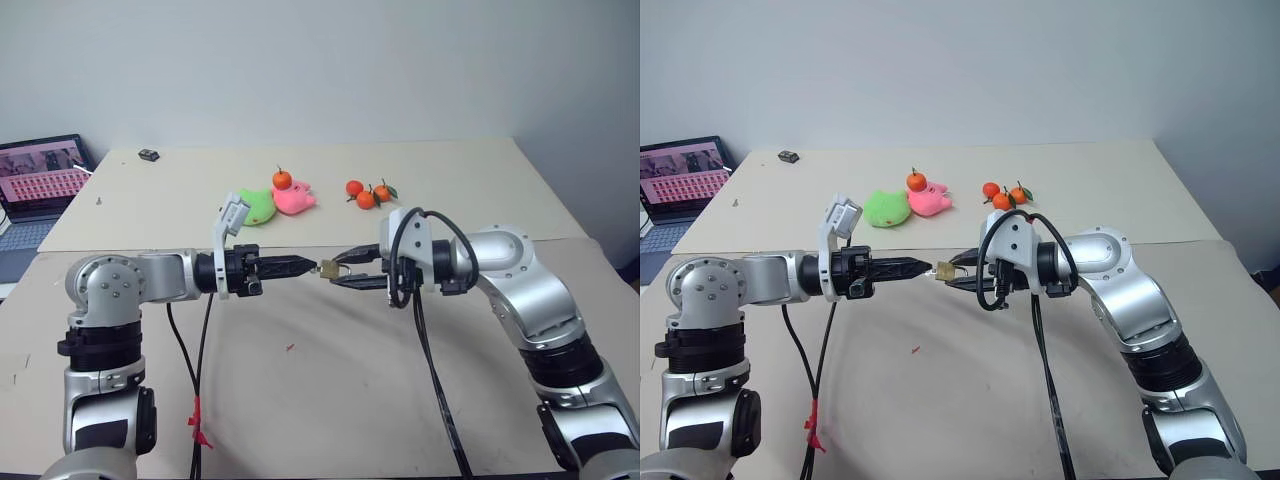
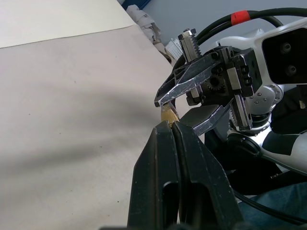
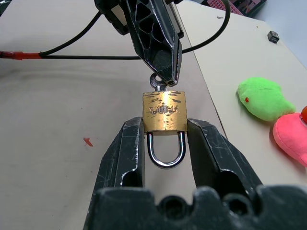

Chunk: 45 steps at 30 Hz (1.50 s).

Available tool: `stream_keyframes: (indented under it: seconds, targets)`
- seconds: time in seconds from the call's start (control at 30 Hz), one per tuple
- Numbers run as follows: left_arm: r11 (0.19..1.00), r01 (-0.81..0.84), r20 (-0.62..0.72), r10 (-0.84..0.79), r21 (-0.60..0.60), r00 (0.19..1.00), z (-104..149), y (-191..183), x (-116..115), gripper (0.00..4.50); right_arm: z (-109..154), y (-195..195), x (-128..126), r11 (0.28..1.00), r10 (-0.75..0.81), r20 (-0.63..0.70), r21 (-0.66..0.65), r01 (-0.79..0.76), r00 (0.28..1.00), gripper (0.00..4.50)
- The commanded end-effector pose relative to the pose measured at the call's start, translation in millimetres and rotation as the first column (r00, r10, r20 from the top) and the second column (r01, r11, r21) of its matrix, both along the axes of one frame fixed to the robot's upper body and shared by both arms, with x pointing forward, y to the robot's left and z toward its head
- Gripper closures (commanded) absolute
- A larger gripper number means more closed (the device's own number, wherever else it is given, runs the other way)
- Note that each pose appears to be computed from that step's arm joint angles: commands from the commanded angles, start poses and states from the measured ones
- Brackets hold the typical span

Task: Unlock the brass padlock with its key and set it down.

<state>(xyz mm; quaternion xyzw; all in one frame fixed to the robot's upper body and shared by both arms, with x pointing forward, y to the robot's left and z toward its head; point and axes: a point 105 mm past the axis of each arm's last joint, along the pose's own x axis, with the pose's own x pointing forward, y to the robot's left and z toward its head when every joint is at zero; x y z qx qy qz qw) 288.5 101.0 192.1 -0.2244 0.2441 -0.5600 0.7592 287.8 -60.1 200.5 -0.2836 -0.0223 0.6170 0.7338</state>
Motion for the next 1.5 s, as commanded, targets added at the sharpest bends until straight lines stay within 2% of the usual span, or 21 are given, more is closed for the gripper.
stream_keyframes:
  seconds: [0.03, 0.2, 0.33, 0.4, 0.67, 1.03, 1.5]
  targets:
    - [0.999, 0.045, 0.029, -0.045, 0.001, 0.999, 6.4, -4.2, -4.8, 4.48, 21.9, 1.2, -1.1, 1.000, 0.000, 0.074, 0.030, -0.003, 0.997, 3.58]
    - [0.993, 0.082, 0.144, -0.093, 0.084, 0.985, 3.6, -7.5, -11.9, 4.48, 22.4, 1.4, -1.3, 1.000, 0.000, 0.074, 0.030, -0.003, 0.997, 3.58]
    - [0.962, 0.084, 0.323, -0.169, 0.261, 0.931, -9.4, -6.6, -11.8, 4.48, 23.1, 2.6, -2.1, 0.999, 0.003, 0.073, 0.032, -0.005, 0.997, 3.58]
    - [0.949, 0.102, 0.360, -0.210, 0.298, 0.909, -11.8, -6.5, -13.1, 4.48, 23.1, 2.9, -2.5, 0.999, 0.004, 0.073, 0.031, -0.006, 0.997, 3.58]
    - [0.925, 0.149, 0.456, -0.308, 0.351, 0.835, -10.5, -7.1, -16.6, 4.48, 22.7, 2.9, -3.7, 1.000, 0.004, 0.070, 0.029, -0.006, 0.998, 3.58]
    - [0.921, 0.173, 0.491, -0.336, 0.348, 0.804, -3.6, -11.4, -18.7, 4.48, 22.3, 3.9, -4.0, 1.000, 0.007, 0.070, 0.027, -0.008, 0.998, 3.58]
    - [0.890, 0.185, 0.578, -0.417, 0.417, 0.701, 5.6, -17.3, -20.8, 4.48, 22.6, 4.3, -4.2, 1.000, 0.004, 0.068, 0.026, -0.006, 0.998, 3.58]
